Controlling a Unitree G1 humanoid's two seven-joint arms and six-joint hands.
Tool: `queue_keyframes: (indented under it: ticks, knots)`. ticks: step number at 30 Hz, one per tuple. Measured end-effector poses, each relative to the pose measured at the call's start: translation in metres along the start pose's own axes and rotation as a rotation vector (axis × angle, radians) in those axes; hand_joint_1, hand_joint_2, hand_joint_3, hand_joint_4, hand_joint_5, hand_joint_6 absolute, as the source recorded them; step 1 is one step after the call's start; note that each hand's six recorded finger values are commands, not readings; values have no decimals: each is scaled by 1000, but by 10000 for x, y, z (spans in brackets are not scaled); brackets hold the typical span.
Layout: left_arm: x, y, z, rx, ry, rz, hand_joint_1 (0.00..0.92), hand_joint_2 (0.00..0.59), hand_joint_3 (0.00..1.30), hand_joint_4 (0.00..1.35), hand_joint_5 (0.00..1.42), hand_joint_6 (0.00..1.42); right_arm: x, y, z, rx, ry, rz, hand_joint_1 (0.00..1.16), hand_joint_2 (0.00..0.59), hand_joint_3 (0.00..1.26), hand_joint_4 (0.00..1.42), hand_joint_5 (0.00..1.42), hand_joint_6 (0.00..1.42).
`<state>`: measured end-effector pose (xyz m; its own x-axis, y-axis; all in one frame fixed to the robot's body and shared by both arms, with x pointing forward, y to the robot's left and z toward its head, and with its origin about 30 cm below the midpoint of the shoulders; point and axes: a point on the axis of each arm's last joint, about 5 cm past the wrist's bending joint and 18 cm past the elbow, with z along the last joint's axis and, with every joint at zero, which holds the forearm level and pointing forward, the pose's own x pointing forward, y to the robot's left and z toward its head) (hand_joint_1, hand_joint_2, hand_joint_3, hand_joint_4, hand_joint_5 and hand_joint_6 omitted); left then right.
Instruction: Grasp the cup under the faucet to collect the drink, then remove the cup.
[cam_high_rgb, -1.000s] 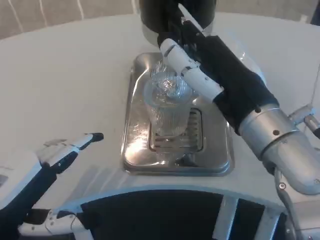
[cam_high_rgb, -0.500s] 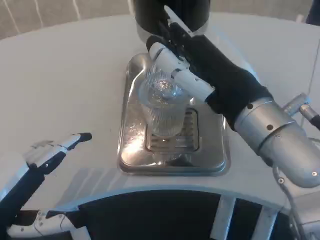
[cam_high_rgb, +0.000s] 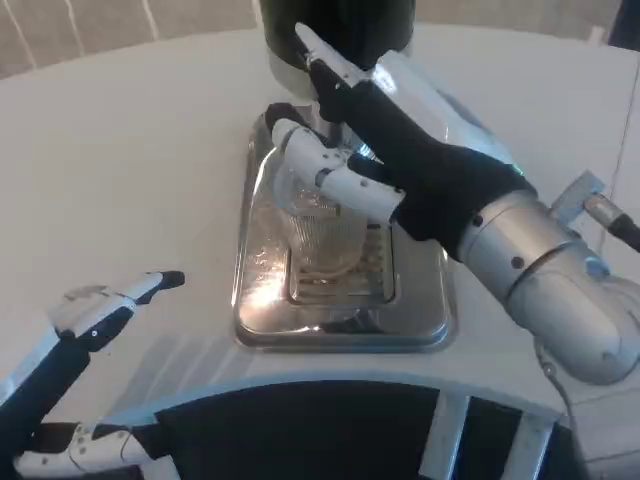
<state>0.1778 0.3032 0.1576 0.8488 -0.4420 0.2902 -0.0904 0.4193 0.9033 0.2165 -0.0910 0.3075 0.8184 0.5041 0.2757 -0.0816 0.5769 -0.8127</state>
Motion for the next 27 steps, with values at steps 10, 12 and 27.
queue_keyframes:
  ticks: [10,12,27]
  knots:
    - [89,-24,-14,-186,106,76,184,33,0,0,223,232,-9,-6,9,-18,2,0,25,532,0,0,0,0]
    - [133,-47,16,-219,117,99,220,35,0,0,236,248,-16,-6,9,-21,2,0,23,532,0,0,0,0]
    - [570,-272,267,-315,93,145,402,56,0,0,299,320,-79,-23,19,-29,-3,1,15,539,0,0,0,0]
